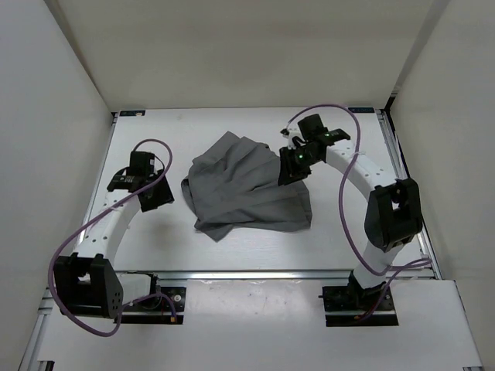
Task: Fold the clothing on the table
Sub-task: Flatten the skirt out
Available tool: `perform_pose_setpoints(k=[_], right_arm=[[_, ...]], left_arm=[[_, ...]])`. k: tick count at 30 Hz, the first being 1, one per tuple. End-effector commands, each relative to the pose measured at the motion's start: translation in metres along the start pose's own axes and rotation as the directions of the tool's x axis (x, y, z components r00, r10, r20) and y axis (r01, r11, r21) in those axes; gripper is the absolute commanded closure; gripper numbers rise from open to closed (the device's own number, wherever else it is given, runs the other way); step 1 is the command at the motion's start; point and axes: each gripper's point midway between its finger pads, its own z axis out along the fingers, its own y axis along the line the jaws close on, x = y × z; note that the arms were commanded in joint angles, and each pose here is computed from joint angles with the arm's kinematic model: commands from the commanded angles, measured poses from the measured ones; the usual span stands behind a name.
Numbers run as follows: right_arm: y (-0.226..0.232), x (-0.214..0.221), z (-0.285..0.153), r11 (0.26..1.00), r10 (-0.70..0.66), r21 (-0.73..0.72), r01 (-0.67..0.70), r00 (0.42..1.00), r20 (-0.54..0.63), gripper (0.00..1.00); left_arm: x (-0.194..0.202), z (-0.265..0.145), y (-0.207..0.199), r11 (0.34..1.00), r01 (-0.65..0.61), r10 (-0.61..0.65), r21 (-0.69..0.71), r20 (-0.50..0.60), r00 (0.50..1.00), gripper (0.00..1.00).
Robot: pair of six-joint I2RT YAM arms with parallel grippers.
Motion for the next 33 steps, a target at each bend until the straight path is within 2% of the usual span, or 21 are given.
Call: perform_pose_setpoints(k=[1, 2, 6, 7, 9, 12, 15, 17, 20, 23, 28, 31, 33], right_arm=[[0.016, 0.013, -0.002, 0.992, -0.127, 0.013, 0.128, 0.99, -0.055, 0.65], [0.032, 0.017, 0.003, 0.984, -0.177, -0.014, 0.177, 0.981, -0.081, 0.62], [0.061, 0.021, 0.011, 0.977, -0.203, -0.086, 0.195, 0.974, -0.099, 0.59], [0.073, 0.021, 0.017, 0.973, -0.223, -0.091, 0.214, 0.969, -0.11, 0.58], [0.089, 0.021, 0.025, 0.964, -0.261, -0.078, 0.253, 0.958, -0.12, 0.57], [0.111, 0.017, 0.042, 0.943, -0.333, -0.038, 0.331, 0.934, -0.129, 0.58], [0.125, 0.006, 0.05, 0.943, -0.331, -0.014, 0.333, 0.929, -0.167, 0.58], [0.125, -0.004, 0.053, 0.955, -0.296, -0.011, 0.297, 0.945, -0.14, 0.58], [0.118, -0.003, 0.043, 0.981, -0.19, -0.071, 0.181, 0.971, -0.144, 0.59], [0.093, -0.01, 0.033, 0.995, -0.1, -0.02, 0.098, 0.986, -0.135, 0.6], [0.09, -0.019, 0.009, 0.998, -0.044, -0.044, 0.041, 0.996, -0.082, 0.6], [0.091, -0.019, -0.003, 0.998, -0.025, -0.054, 0.023, 0.999, -0.044, 0.6], [0.084, -0.018, -0.007, 0.998, 0.004, -0.062, -0.007, 0.999, -0.04, 0.6]], left_arm=[[0.014, -0.01, 0.005, 0.998, -0.032, 0.03, -0.046, -0.047, 0.998, 0.38], [0.015, -0.016, 0.001, 0.998, -0.06, 0.059, -0.019, -0.042, 0.997, 0.36], [0.025, -0.016, 0.005, 0.998, -0.055, 0.056, 0.016, -0.067, 0.996, 0.37], [0.034, -0.013, 0.008, 0.998, -0.056, 0.058, 0.017, -0.098, 0.994, 0.38], [0.038, -0.012, 0.007, 0.995, -0.09, 0.094, 0.049, -0.094, 0.991, 0.38], [0.051, -0.011, -0.027, 0.96, -0.171, 0.194, 0.223, -0.084, 0.977, 0.38], [0.07, -0.006, -0.058, 0.909, -0.285, 0.317, 0.304, -0.06, 0.947, 0.36], [0.082, -0.003, -0.074, 0.88, -0.328, 0.368, 0.343, -0.057, 0.928, 0.36], [0.078, -0.001, -0.094, 0.862, -0.285, 0.319, 0.418, -0.012, 0.948, 0.35], [0.075, 0.003, -0.092, 0.868, -0.237, 0.262, 0.435, 0.003, 0.965, 0.34], [0.051, 0.004, -0.093, 0.869, -0.279, 0.235, 0.409, 0.155, 0.959, 0.35], [0.05, 0.008, -0.103, 0.841, -0.336, 0.294, 0.424, 0.164, 0.942, 0.36], [0.062, 0.005, -0.12, 0.786, -0.441, 0.402, 0.433, 0.183, 0.897, 0.37]])
